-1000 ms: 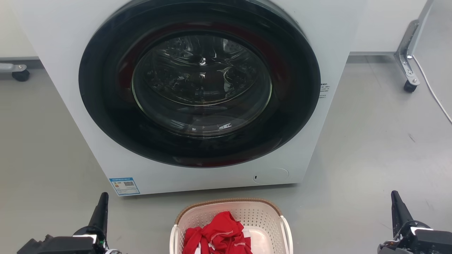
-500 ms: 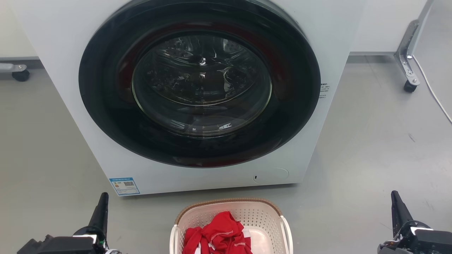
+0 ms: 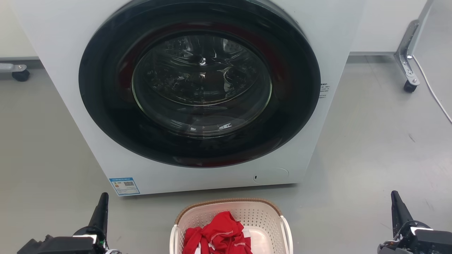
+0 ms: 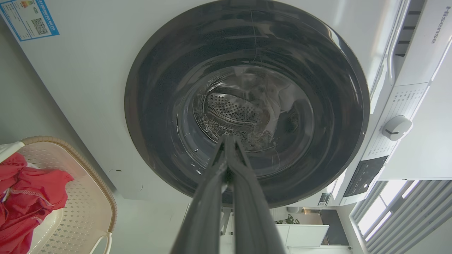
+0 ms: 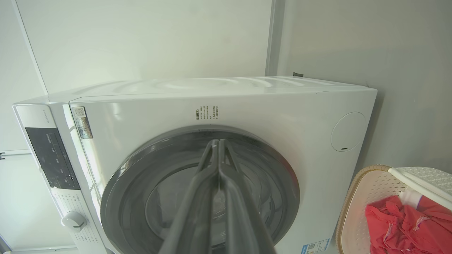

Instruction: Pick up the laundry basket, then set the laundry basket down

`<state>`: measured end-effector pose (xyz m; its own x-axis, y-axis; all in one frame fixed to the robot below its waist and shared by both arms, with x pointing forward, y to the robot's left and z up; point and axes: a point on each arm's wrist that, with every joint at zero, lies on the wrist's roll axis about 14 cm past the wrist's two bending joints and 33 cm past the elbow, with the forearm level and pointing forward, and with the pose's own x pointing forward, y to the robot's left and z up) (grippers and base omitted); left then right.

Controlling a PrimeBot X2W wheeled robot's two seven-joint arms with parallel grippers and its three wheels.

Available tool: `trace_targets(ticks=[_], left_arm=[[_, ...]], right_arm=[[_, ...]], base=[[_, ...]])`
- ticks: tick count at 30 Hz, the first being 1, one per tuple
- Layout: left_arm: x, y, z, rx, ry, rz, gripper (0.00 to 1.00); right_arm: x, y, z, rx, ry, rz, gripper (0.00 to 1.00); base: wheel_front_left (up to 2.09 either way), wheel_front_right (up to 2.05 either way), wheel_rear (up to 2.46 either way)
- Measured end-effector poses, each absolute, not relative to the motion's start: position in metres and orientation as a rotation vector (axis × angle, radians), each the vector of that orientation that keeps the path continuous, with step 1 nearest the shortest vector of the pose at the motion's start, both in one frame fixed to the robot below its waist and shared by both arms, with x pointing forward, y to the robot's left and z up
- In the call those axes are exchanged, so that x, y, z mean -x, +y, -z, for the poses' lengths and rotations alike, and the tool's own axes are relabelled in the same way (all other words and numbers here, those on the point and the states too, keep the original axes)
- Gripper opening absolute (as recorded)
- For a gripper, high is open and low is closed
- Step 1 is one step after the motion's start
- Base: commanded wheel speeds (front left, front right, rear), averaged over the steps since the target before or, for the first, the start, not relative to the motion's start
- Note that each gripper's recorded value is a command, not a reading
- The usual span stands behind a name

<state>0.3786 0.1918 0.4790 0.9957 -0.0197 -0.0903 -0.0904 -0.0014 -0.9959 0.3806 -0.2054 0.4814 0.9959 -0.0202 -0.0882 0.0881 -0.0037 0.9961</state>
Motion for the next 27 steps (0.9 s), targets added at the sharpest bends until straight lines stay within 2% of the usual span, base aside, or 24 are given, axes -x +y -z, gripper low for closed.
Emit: trace_targets(ticks=[27], left_arm=[[-0.3785,0.1917,-0.4785,1.572,0.088,-0.057,0.00]], right_arm=[[-0.3807,-0.2054,-0.4823,-1.572,0.048,0.080,0.00]], base=[[0.00,0.00,0.00]])
